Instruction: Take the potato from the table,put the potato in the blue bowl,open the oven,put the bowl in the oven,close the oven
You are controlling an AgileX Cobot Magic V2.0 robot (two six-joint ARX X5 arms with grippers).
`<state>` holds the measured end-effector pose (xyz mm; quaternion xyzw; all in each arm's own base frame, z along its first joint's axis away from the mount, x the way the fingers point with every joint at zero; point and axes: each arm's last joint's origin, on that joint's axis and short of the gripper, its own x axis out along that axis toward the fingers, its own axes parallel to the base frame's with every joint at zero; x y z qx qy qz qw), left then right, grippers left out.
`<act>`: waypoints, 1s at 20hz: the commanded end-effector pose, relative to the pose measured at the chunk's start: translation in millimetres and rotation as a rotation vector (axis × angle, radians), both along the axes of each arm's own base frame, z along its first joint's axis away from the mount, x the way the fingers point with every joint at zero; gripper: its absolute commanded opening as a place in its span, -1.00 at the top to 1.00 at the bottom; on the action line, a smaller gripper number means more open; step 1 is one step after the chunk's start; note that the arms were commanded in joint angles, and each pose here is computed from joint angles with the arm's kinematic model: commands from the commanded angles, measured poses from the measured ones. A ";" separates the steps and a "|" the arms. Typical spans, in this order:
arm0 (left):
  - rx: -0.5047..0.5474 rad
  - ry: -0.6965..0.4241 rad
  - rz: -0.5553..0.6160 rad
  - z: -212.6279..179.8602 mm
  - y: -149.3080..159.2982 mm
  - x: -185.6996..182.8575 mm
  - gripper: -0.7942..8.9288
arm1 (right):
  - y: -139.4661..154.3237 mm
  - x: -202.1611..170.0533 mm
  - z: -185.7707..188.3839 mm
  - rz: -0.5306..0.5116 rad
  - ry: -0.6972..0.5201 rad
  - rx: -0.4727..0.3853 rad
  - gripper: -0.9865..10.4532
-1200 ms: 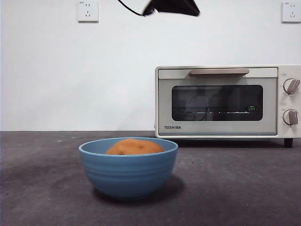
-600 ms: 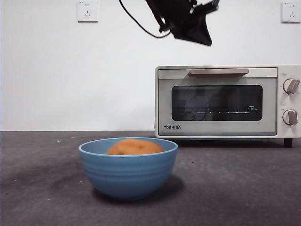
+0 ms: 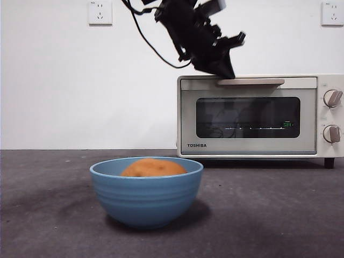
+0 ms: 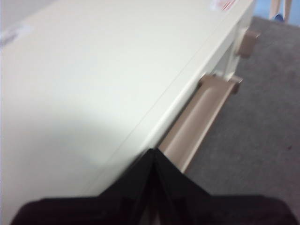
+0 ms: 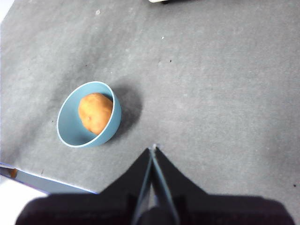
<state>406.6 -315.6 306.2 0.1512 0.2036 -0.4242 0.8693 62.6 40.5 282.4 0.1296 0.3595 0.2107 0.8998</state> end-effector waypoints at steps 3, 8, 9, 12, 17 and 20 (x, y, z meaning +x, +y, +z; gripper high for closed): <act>0.031 0.042 0.011 -15.5 1.4 5.8 0.85 | 0.1 0.0 -2.6 0.004 0.006 -0.004 0.84; 0.058 0.112 -0.017 -21.0 1.5 0.8 0.85 | 0.4 -0.5 -1.5 0.003 0.023 0.027 0.84; 0.064 0.126 -0.029 -22.0 0.3 -1.2 0.85 | 0.7 -1.1 0.3 0.000 0.037 0.059 0.84; 0.086 0.156 -0.041 -24.8 -3.9 -7.3 0.85 | -1.1 -4.8 14.2 -0.011 0.024 0.116 0.83; 0.132 0.196 -0.041 -29.1 -12.8 -19.2 0.85 | -21.3 -29.0 57.1 -0.134 -0.060 0.053 0.83; 0.133 0.215 -0.042 -29.8 -22.0 -27.9 0.85 | -42.3 -52.9 74.1 -0.286 -0.061 -0.084 0.83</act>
